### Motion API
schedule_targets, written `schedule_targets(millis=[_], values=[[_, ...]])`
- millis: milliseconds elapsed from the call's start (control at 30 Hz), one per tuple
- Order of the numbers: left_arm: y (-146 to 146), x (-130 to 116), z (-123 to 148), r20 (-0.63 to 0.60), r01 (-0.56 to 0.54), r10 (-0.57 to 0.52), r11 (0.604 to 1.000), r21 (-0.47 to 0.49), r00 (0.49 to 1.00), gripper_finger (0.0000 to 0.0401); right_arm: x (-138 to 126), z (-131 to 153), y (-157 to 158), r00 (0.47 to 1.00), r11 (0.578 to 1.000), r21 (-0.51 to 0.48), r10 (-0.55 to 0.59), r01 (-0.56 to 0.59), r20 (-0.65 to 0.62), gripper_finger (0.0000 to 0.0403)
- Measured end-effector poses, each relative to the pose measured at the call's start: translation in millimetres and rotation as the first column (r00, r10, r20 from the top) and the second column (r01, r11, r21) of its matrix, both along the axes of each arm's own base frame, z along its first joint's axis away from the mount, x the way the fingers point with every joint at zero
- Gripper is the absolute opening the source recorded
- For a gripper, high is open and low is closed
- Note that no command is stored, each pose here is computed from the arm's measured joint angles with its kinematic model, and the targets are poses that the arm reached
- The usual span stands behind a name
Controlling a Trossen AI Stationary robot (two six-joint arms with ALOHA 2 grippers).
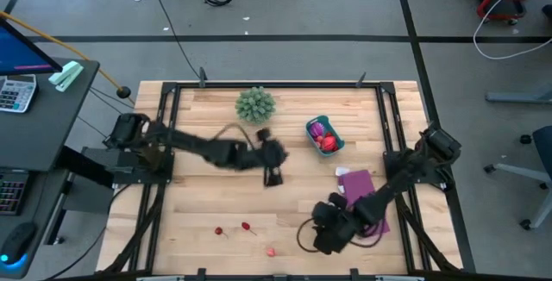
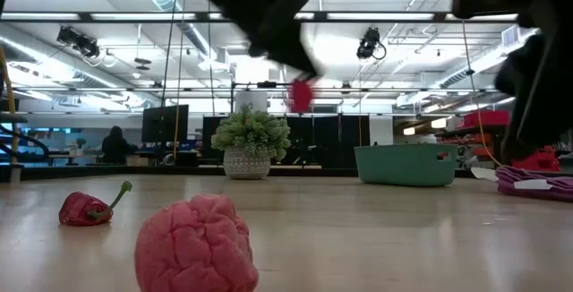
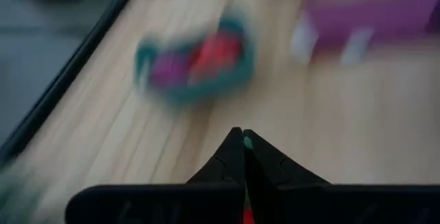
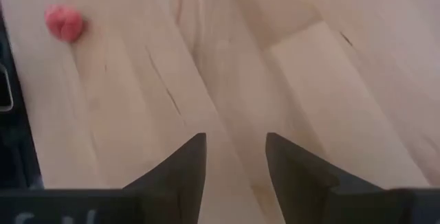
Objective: Pick and placing Produce into tupperware
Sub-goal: Put the red strawberry into the blue bin
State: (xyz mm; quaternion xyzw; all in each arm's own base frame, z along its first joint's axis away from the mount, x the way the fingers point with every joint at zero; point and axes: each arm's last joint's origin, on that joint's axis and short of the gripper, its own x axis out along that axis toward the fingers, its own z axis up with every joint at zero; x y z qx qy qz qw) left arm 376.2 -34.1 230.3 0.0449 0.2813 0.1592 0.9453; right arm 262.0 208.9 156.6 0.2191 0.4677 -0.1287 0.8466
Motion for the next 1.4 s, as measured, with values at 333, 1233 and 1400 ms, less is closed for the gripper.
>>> schedule_targets(millis=[333, 1233, 1400], values=[[91.5, 24.4, 24.5, 0.422, 0.081, -0.056, 0.996, -0.041, 0.905, 0.0001, -43.2, -1.8, 31.6, 0.983, 0.983, 0.029, -0.180, 0.179, 0.034, 0.0160], [118.9, 103.6, -89.6, 0.423, 0.040, 0.049, 0.979, -0.200, 0.905, 0.0023, -28.1, -1.5, 13.7, 0.969, 0.971, -0.046, -0.233, 0.237, 0.079, 0.0160], [125.7, 99.8, -99.3, 0.329, 0.004, 0.070, 0.976, -0.220, 0.942, 0.0032, -25.7, -1.6, 11.3, 0.976, 0.975, -0.070, -0.204, 0.209, 0.073, 0.0160]])
